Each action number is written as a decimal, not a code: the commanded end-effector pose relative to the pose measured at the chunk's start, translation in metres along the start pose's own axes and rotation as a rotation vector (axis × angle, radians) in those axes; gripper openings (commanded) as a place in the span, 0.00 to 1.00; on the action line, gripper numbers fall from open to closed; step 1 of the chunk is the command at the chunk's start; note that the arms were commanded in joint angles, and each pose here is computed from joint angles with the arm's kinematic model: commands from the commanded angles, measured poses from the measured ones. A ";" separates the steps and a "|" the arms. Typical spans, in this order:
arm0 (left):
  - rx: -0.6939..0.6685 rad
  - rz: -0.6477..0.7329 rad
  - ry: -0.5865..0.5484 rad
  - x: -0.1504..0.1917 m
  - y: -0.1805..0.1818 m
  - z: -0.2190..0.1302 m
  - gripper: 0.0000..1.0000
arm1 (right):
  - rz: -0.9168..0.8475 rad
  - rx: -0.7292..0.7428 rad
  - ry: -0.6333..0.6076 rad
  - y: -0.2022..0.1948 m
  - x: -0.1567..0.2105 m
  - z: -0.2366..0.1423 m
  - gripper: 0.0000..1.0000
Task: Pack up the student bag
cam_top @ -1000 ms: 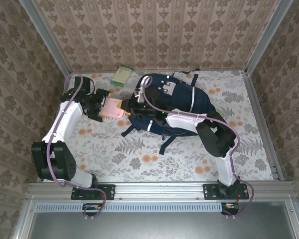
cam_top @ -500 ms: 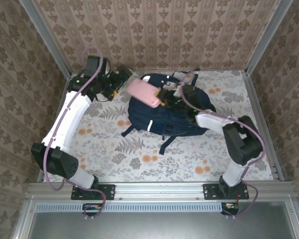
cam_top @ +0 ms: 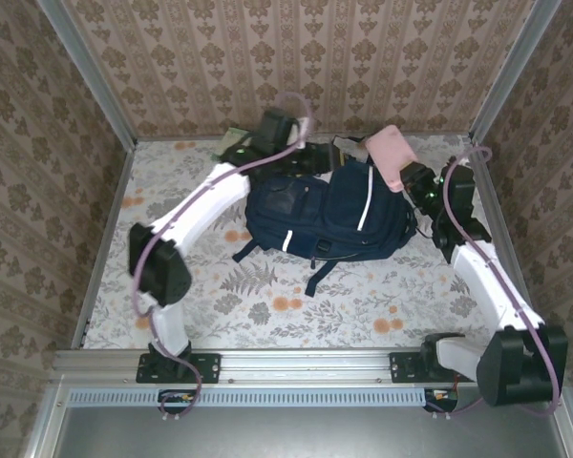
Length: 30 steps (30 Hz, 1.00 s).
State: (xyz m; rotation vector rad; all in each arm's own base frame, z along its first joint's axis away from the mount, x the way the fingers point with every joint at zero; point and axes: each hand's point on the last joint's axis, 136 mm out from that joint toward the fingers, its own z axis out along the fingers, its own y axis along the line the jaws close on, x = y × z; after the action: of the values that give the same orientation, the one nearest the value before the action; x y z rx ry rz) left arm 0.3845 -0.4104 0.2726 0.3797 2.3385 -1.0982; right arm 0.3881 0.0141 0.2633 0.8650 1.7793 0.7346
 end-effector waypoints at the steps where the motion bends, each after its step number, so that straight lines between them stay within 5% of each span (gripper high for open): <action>1: 0.093 0.091 0.103 0.020 -0.024 0.043 0.82 | -0.069 0.131 -0.148 -0.016 -0.036 -0.033 0.27; 10: 0.177 0.039 0.203 0.048 -0.013 0.131 0.68 | -0.079 0.136 -0.187 -0.013 -0.049 -0.054 0.27; 14: 0.176 0.021 0.220 0.056 -0.008 0.144 0.65 | -0.079 0.130 -0.180 -0.014 -0.046 -0.052 0.27; 24: 0.155 -0.028 0.278 0.078 0.006 0.163 0.37 | -0.056 0.113 -0.153 -0.016 -0.040 -0.043 0.27; 30: 0.131 -0.043 0.304 0.088 0.013 0.172 0.37 | -0.043 0.108 -0.138 -0.018 -0.036 -0.040 0.27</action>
State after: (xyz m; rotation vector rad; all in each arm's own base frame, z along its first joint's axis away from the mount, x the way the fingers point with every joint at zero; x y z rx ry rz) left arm 0.3826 -0.5266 0.1294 0.5756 2.5245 -1.2865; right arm 0.3512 -0.0322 0.2689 0.9498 1.7613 0.5031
